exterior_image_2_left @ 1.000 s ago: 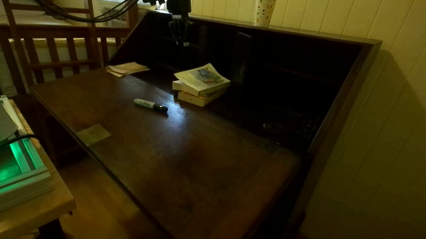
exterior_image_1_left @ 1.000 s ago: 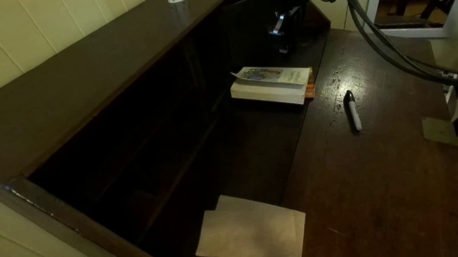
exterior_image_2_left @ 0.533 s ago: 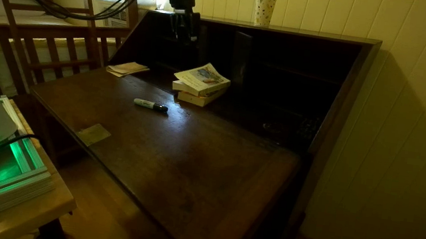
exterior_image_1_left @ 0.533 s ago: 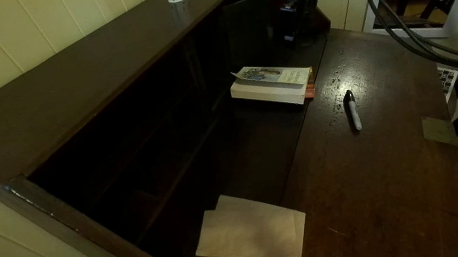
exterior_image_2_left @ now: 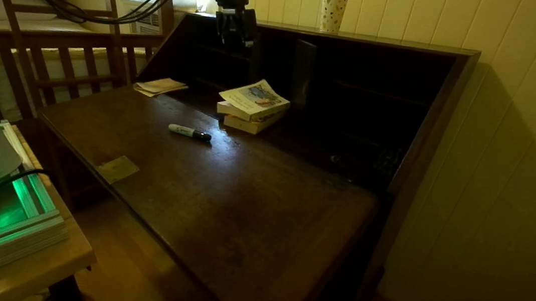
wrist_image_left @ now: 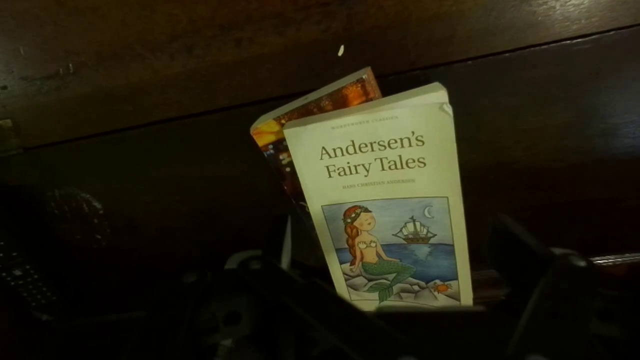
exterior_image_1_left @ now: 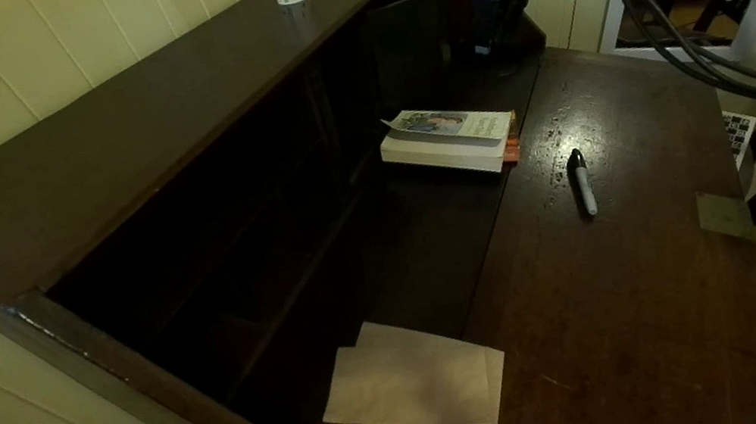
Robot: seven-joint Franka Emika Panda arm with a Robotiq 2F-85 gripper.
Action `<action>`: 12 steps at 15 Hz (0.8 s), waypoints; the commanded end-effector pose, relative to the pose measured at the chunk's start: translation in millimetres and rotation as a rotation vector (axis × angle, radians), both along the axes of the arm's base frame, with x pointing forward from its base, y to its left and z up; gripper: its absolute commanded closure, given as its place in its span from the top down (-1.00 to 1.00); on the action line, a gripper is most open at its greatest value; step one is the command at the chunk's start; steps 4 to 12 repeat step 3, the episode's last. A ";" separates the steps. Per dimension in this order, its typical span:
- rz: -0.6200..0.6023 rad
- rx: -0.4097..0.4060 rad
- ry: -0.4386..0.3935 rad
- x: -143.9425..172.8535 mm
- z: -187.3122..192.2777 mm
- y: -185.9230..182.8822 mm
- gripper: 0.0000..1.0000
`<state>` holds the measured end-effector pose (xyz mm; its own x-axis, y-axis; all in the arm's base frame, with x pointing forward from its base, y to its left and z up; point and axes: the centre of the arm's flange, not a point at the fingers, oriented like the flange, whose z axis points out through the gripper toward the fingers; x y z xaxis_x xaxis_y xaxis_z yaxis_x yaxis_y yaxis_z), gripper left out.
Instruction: Turn the white book around in an anticlockwise direction
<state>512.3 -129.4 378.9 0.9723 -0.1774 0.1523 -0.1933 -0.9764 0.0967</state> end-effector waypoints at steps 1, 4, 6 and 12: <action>0.000 0.000 -0.001 0.0 -0.1 0.0 1.00; 0.000 0.000 -0.001 0.0 -0.1 0.0 1.00; 0.000 0.000 -0.001 0.0 -0.1 0.0 1.00; 0.000 0.000 -0.001 0.0 -0.1 0.0 1.00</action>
